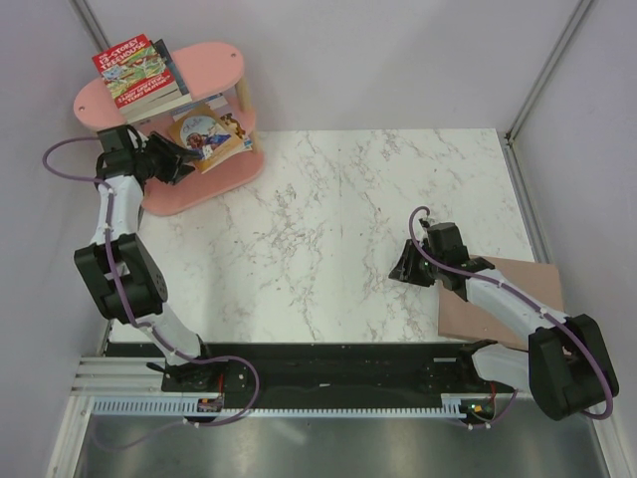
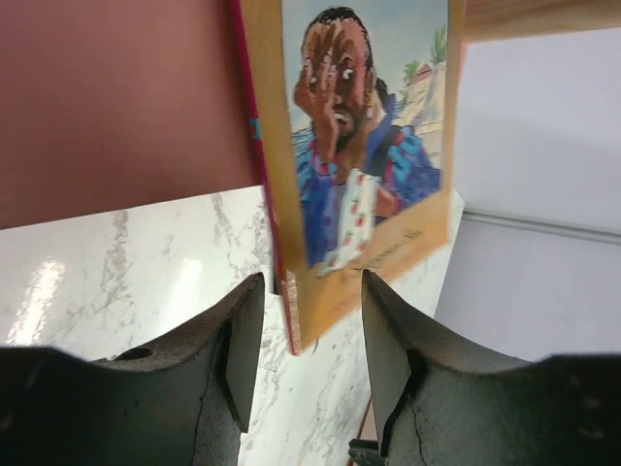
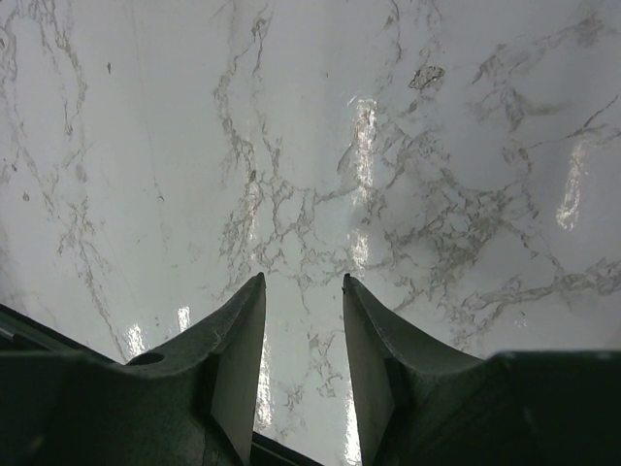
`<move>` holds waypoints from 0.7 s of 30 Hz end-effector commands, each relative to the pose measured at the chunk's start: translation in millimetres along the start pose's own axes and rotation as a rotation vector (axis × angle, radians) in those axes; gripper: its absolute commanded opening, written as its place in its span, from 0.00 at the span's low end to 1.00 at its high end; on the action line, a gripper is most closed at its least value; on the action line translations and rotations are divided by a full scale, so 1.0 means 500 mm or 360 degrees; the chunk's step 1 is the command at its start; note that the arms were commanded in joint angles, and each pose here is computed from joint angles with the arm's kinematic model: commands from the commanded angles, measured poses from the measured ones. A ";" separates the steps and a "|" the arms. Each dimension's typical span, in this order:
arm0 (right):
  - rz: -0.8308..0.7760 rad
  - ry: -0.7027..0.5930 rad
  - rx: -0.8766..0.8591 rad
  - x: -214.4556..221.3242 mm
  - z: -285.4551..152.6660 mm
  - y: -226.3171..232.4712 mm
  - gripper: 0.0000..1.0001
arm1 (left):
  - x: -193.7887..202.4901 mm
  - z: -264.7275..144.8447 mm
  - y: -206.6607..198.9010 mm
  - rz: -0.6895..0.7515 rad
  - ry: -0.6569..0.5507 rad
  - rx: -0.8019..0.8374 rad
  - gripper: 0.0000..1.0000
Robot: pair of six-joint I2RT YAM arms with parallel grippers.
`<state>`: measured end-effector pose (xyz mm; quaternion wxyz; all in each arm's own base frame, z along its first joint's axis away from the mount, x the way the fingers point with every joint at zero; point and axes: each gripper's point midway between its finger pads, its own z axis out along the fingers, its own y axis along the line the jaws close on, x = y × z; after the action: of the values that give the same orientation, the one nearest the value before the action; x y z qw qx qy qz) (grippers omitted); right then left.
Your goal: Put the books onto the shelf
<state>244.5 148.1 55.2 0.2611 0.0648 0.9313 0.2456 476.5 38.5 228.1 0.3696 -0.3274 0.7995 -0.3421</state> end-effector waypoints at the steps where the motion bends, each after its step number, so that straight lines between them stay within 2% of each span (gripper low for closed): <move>1: -0.0008 -0.0035 -0.0049 -0.005 -0.001 0.011 0.45 | -0.006 -0.039 0.022 0.0094 -0.0052 -0.0109 0.52; 11: 0.0000 -0.0022 -0.0047 0.001 0.003 0.007 0.45 | 0.021 -0.066 0.006 0.0114 -0.0025 -0.0048 0.52; 21: 0.0023 -0.0005 -0.0083 0.008 0.010 0.012 0.46 | 0.045 -0.057 0.002 0.0080 -0.0050 0.0029 0.46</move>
<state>240.8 151.5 50.1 0.2564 0.0657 0.9291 0.2581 437.6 37.9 216.1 0.3645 -0.3303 0.8110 -0.3167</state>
